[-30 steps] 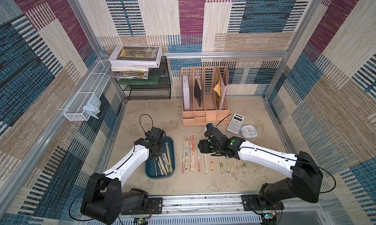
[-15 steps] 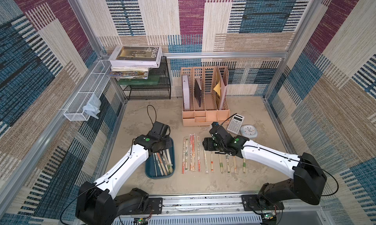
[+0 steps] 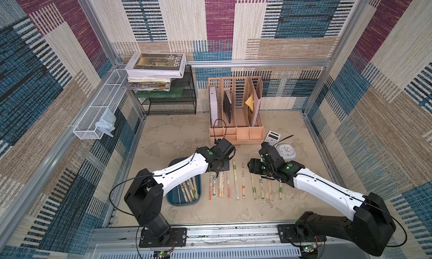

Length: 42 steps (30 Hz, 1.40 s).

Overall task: Take the paired disposable chopsticks out of the storage box
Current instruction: Place the paired disposable chopsticks at the center of the board.

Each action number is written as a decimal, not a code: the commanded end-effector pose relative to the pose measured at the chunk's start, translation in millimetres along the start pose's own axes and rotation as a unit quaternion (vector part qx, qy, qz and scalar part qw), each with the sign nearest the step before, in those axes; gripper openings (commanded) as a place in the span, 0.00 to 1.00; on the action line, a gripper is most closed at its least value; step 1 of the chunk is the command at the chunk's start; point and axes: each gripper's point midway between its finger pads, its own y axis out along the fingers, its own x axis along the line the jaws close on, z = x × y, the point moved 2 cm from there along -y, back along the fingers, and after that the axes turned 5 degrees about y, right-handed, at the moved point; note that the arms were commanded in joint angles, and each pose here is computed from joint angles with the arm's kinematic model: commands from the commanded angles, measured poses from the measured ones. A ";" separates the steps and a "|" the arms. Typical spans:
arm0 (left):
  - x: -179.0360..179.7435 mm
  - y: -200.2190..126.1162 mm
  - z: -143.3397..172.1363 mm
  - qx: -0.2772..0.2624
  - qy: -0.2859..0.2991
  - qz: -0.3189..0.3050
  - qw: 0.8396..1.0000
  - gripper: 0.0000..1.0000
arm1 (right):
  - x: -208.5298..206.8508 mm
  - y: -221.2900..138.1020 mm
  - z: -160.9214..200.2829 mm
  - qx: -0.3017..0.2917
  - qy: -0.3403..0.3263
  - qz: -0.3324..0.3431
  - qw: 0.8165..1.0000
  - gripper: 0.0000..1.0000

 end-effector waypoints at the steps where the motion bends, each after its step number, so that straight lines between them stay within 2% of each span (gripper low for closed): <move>1: -13.7 12.0 -0.9 -0.001 -0.006 -0.009 1.000 0.01 | -0.2 0.4 3.5 0.004 0.001 -0.005 1.000 0.72; 11: -40.3 49.6 12.0 0.027 -0.018 -0.007 0.999 0.01 | 5.4 -3.6 14.0 0.009 -0.002 -0.020 1.000 0.72; 16: -42.1 60.2 22.3 0.034 -0.027 -0.010 0.999 0.01 | 11.6 -8.9 17.2 0.007 -0.006 -0.030 0.999 0.72; 23: -40.7 68.9 29.0 0.044 -0.029 -0.015 0.999 0.07 | 12.0 -9.9 19.8 0.008 -0.008 -0.028 1.000 0.72; 31: -43.8 74.3 29.0 0.050 -0.030 -0.017 0.998 0.28 | 12.7 -11.4 17.9 0.006 -0.008 -0.025 1.000 0.72; 33: -44.6 73.6 27.4 0.049 -0.028 -0.015 0.998 0.39 | 12.7 -12.4 17.8 0.005 -0.009 -0.025 1.000 0.72; 35: -45.1 70.7 25.4 0.049 -0.026 -0.017 0.998 0.44 | 12.3 -13.0 17.4 0.004 -0.009 -0.024 1.000 0.73; 41: -43.1 36.1 7.4 0.011 -0.017 -0.007 1.000 0.49 | 13.0 -14.1 17.8 0.003 -0.008 -0.026 1.000 0.73; 42: -37.8 27.5 4.1 0.001 -0.016 -0.015 1.000 0.53 | 13.3 -14.3 18.3 0.004 -0.007 -0.027 1.000 0.73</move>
